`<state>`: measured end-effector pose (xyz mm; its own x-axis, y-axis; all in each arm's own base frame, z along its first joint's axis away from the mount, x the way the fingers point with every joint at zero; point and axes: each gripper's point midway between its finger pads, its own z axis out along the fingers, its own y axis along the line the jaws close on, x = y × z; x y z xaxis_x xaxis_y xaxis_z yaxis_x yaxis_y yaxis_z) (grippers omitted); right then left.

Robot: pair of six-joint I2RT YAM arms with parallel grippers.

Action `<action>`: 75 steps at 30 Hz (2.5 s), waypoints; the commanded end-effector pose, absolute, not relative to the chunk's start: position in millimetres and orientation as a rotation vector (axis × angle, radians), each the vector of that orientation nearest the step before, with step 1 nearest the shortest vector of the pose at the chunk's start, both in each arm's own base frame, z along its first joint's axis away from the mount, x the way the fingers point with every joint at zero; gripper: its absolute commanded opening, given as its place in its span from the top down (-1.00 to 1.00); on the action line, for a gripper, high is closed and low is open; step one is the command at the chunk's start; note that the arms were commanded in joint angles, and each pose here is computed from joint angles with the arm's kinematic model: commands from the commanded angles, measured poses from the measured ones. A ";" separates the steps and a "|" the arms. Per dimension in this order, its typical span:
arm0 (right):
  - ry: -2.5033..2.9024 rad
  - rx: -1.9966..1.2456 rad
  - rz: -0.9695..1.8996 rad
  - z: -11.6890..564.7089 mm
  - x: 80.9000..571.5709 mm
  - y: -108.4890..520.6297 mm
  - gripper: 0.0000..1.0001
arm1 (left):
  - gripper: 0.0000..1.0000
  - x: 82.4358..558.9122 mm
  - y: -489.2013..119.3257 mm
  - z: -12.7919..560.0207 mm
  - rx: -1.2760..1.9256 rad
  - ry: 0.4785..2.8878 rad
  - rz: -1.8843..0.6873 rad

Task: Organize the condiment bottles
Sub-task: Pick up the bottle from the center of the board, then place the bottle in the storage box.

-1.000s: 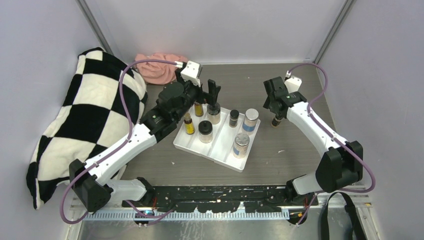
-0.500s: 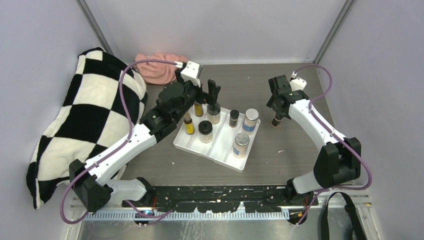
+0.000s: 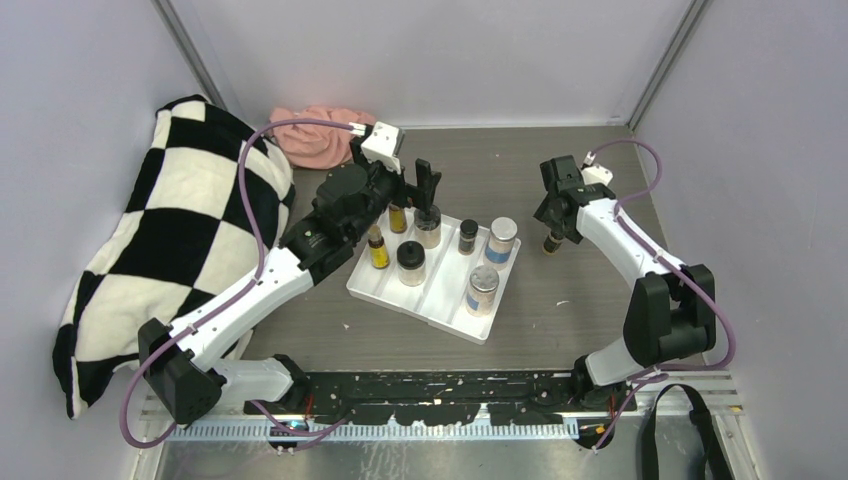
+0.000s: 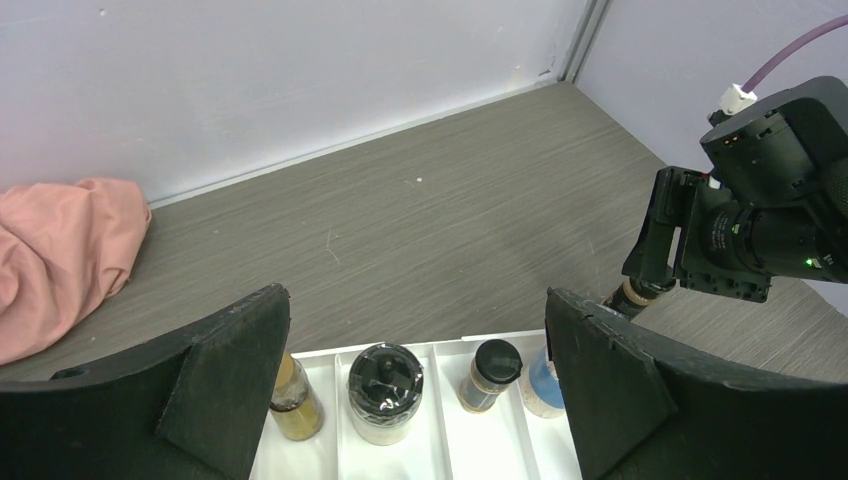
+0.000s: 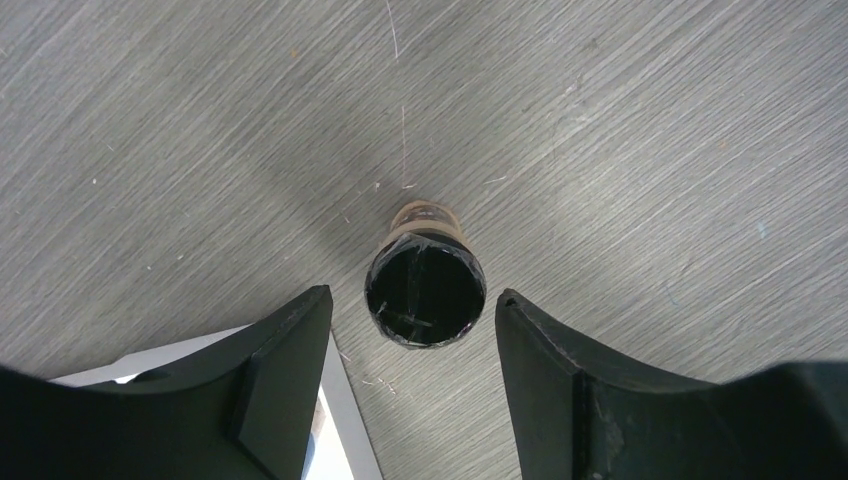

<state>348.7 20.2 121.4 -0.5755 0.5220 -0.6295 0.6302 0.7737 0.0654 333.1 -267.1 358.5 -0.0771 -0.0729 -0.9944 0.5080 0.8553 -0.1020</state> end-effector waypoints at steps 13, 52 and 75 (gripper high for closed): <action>2.298 0.899 -0.192 107.1 353.8 19.2 -0.12 | -1.00 334.2 -266.6 366.8 0.337 1.550 -0.521; 2.047 0.500 0.064 278.2 328.7 52.6 0.99 | -1.00 343.7 -254.2 376.1 0.241 1.540 -0.476; 2.096 -0.122 0.285 312.2 274.3 190.4 0.98 | -1.00 351.8 -189.7 433.9 -0.090 1.404 -0.299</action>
<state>277.7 170.7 298.7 -0.5359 0.0698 -0.8414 -0.1312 0.9776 0.1646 358.9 -211.9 376.3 0.0000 -0.1518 -0.9884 0.1941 0.9696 -0.1489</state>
